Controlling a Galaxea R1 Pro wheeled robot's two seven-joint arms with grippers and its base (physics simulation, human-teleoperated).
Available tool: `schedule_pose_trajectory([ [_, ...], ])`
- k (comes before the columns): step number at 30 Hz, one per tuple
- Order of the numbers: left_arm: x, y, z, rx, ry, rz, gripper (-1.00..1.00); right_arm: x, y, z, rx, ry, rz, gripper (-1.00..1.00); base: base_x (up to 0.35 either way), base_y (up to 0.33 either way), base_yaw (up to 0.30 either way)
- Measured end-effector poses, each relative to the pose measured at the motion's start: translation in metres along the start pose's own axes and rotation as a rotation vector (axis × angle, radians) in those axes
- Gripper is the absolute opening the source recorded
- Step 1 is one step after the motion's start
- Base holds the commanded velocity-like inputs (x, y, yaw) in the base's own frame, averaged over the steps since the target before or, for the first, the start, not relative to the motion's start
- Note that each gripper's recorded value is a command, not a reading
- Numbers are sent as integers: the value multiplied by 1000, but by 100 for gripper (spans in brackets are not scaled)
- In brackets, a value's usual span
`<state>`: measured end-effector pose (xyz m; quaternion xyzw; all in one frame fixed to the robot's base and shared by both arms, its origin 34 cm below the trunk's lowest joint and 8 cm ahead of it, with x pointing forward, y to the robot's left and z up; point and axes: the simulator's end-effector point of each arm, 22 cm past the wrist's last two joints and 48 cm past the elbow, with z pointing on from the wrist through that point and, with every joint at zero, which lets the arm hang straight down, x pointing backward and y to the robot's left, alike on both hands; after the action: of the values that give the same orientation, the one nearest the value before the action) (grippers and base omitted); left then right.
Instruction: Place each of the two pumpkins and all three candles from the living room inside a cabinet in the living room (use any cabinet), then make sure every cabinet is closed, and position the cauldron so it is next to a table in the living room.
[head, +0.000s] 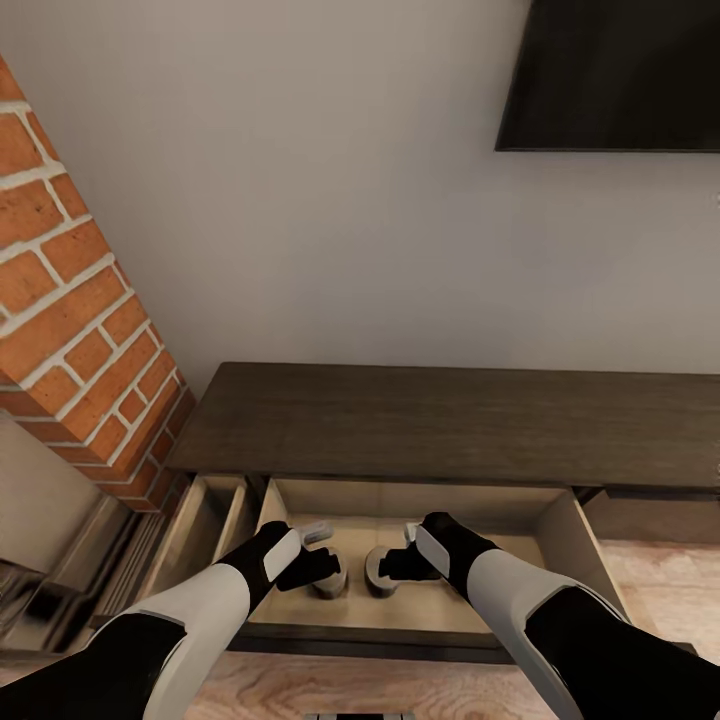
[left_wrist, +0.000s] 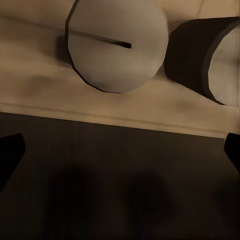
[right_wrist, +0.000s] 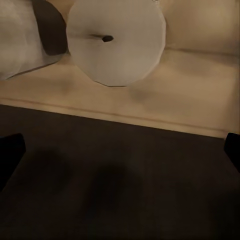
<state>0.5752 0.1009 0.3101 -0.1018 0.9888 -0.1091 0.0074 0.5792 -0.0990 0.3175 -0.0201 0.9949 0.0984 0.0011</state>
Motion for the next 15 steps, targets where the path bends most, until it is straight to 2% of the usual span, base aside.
schedule_pose_trajectory([
  [3, 0, -1, -6, -1, 8, 1, 100, -1, 1, -6, 0, 1, 0, 100, 0, 0, 0],
  [4, 6, -2, -8, -2, 33, 5, 100, -2, 1, -8, 0, 1, 0, 100, 0, 0, 0],
  [6, 7, -3, -13, -3, 44, 8, 100, -2, 2, -12, 0, 1, 0, 100, 0, 0, 0],
  [12, 7, -6, -25, -3, 56, 10, 100, -5, 5, -25, 0, 1, 0, 100, 0, 0, 0],
  [15, 7, -7, -26, 0, 62, 13, 100, -5, 5, -25, 0, 1, 0, 100, 0, 0, 0],
])
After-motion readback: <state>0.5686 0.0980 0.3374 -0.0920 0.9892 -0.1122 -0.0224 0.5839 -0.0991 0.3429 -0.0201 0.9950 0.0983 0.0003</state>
